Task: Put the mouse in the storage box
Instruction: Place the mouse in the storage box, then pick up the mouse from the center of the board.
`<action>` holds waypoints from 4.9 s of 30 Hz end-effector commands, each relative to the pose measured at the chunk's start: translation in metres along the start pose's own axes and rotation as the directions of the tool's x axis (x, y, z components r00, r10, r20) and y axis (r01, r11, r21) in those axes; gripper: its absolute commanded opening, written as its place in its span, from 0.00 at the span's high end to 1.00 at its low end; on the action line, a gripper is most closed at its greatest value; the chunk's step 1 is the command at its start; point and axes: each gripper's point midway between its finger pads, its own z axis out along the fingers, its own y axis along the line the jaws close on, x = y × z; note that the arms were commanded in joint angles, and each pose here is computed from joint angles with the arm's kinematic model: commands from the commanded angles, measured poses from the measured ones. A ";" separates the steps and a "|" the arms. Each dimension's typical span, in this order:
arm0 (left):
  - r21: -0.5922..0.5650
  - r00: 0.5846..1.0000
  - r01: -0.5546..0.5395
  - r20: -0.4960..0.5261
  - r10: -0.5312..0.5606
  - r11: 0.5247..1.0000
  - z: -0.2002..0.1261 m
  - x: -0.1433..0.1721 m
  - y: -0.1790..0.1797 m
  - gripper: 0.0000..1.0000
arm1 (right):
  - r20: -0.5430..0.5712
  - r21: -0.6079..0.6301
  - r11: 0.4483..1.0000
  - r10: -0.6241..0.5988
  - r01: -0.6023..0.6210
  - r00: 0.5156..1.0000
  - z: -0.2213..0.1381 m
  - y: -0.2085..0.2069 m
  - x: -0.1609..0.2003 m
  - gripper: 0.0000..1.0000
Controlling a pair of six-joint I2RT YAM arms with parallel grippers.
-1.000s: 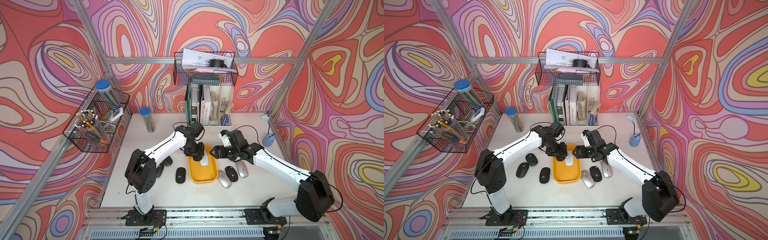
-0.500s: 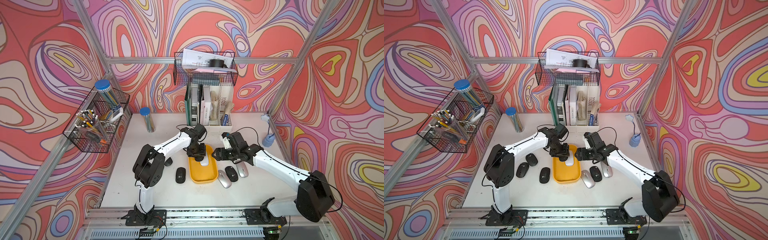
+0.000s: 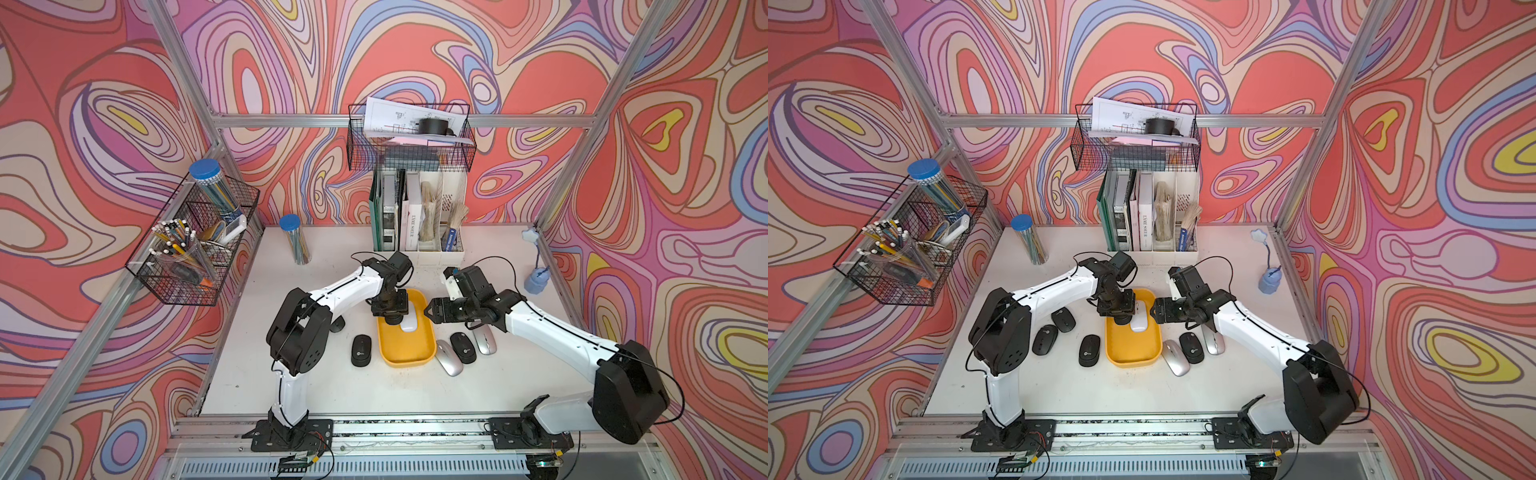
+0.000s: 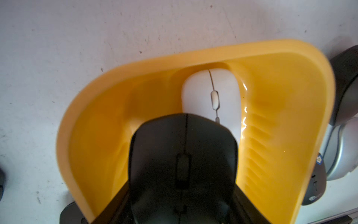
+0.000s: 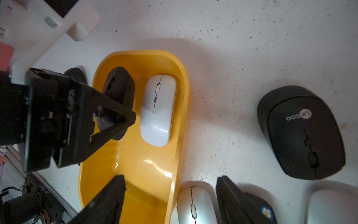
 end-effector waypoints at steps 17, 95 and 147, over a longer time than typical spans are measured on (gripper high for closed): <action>0.039 0.998 0.031 -0.047 -0.029 0.999 0.038 0.005 -0.013 0.53 | -0.012 -0.022 1.000 0.004 -0.004 1.000 0.002 0.000 0.005 0.24; 0.034 0.992 -0.042 0.123 0.038 0.999 -0.067 0.008 -0.022 0.22 | 0.036 0.153 0.988 0.010 -0.015 0.999 -0.014 -0.022 -0.013 0.21; 0.523 0.968 -0.252 0.147 0.205 0.814 -0.083 0.030 -0.079 0.16 | -0.353 0.433 0.883 -0.017 0.180 0.936 0.067 -0.155 -0.015 0.06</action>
